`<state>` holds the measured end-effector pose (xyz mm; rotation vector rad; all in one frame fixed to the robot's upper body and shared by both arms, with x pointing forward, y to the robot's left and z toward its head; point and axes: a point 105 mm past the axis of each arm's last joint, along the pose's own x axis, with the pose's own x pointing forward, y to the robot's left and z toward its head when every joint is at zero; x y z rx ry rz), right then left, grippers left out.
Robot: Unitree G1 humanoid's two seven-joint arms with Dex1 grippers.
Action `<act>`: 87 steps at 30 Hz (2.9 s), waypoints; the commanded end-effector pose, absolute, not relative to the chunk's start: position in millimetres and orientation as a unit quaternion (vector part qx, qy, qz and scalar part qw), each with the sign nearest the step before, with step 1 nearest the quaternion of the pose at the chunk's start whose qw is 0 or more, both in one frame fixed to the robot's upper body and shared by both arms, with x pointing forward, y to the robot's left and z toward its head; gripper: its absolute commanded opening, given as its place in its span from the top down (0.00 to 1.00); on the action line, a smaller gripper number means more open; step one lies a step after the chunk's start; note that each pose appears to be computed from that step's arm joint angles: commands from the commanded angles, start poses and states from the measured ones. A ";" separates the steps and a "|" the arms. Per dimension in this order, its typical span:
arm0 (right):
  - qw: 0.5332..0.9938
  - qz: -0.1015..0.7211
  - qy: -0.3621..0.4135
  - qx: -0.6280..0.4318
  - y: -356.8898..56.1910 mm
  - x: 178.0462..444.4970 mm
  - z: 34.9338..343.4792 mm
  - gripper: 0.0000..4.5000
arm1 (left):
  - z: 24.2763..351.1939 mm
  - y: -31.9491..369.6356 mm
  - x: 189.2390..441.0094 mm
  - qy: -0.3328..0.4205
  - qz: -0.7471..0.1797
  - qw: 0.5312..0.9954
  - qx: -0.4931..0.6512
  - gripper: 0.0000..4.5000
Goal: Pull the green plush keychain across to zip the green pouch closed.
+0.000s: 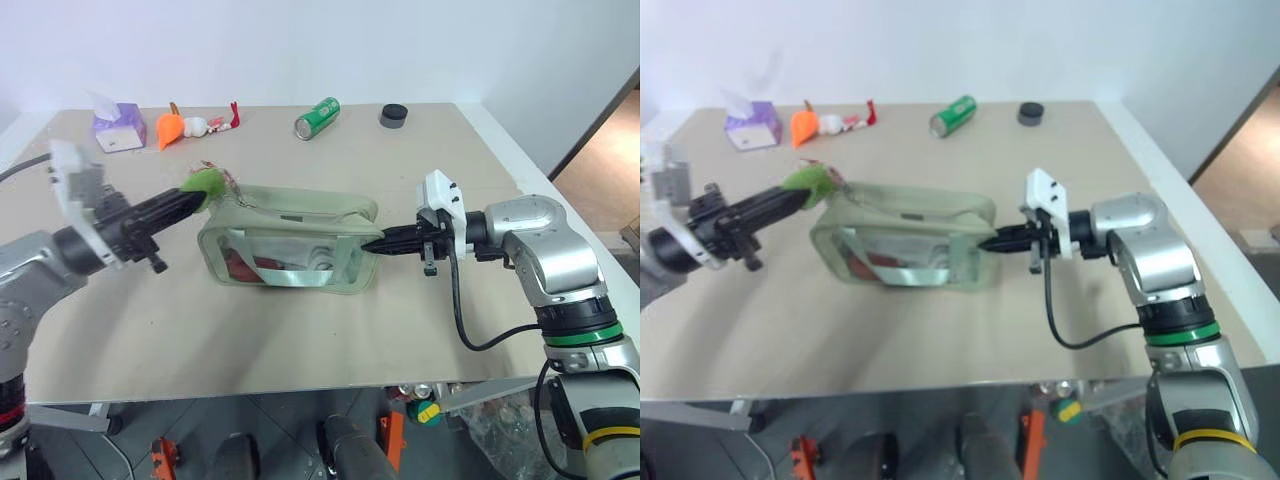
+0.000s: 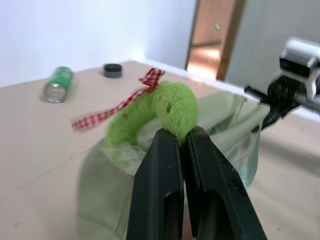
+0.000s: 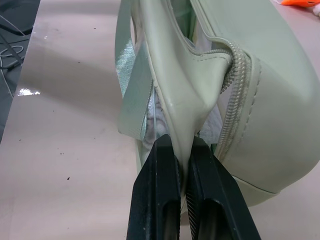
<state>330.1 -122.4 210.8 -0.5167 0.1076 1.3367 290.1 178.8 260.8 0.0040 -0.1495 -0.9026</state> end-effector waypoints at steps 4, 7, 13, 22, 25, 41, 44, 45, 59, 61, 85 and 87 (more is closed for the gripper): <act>0.745 0.618 0.040 -0.248 -116.4 327.2 215.5 1.00 | 265.9 148.7 294.8 -0.085 -0.476 0.873 0.068 0.99; 0.747 0.616 0.041 -0.248 -118.0 326.8 215.9 1.00 | 264.1 144.0 294.9 -0.082 -0.487 0.866 0.077 0.99; 0.749 0.614 0.041 -0.247 -118.7 326.8 216.0 1.00 | 262.7 153.5 294.4 -0.077 -0.481 0.871 0.063 0.84; 0.746 0.618 0.038 -0.245 -114.0 328.0 215.6 1.00 | 284.6 161.7 284.5 -0.113 -0.480 0.870 0.024 0.16; 0.745 0.620 0.038 -0.245 -113.4 328.2 215.7 1.00 | 291.9 168.2 278.7 -0.126 -0.476 0.870 0.012 0.00; 0.742 0.623 0.040 -0.245 -112.0 327.3 214.1 1.00 | 232.2 209.0 268.6 -0.019 -0.419 0.908 0.021 0.00; 0.742 0.622 0.040 -0.246 -112.6 326.9 215.1 1.00 | 232.2 202.0 272.2 -0.024 -0.427 0.904 0.016 0.00; 0.742 0.622 0.040 -0.246 -112.9 326.6 215.4 1.00 | 230.7 201.3 275.5 -0.023 -0.425 0.905 0.020 0.00; 0.750 0.612 0.042 -0.246 -118.6 323.1 216.2 1.00 | 237.4 182.1 276.6 -0.041 -0.479 0.877 0.011 0.43; 0.750 0.612 0.042 -0.246 -118.1 323.4 216.3 1.00 | 239.9 181.1 275.6 -0.043 -0.481 0.875 0.012 0.60; 0.744 0.620 0.037 -0.248 -112.5 325.4 216.2 1.00 | 246.5 200.2 281.0 -0.043 -0.425 0.904 0.002 0.43; 0.743 0.620 0.037 -0.249 -112.6 325.4 216.2 1.00 | 246.1 200.3 277.8 -0.043 -0.429 0.902 0.002 0.36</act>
